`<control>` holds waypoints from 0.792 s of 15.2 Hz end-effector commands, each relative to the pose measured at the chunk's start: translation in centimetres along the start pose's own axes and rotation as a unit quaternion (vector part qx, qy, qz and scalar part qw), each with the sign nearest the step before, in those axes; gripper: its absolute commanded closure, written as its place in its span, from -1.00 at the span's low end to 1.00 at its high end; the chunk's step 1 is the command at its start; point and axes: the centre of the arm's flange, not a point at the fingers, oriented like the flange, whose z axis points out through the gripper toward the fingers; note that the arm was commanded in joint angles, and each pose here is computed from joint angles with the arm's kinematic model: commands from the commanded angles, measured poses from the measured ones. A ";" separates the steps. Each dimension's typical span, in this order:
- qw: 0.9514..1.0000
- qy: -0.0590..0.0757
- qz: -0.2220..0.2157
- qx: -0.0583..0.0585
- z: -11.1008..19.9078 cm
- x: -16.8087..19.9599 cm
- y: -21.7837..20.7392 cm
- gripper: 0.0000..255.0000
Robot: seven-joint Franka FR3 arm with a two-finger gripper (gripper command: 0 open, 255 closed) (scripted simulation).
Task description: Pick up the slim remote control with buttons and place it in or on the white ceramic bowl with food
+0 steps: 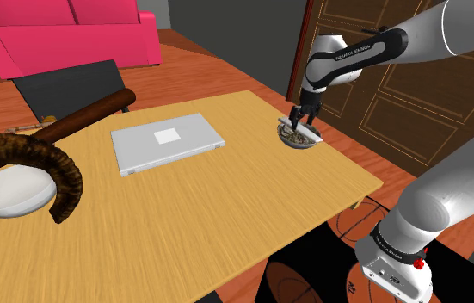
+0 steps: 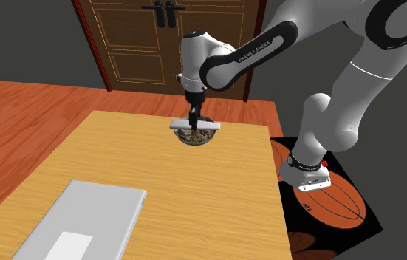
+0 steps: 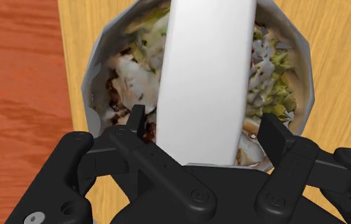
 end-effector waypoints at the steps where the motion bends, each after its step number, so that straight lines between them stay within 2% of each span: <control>1: 1.000 0.000 0.000 0.000 0.0 0.0 0.0 -1.00; 4: 1.000 0.000 0.000 0.000 0.0 0.0 0.0 -1.00; 8: 1.000 0.000 0.000 0.000 -5.0 0.0 0.0 -1.00; 12: 1.000 0.000 0.000 0.000 -5.0 0.0 0.0 -1.00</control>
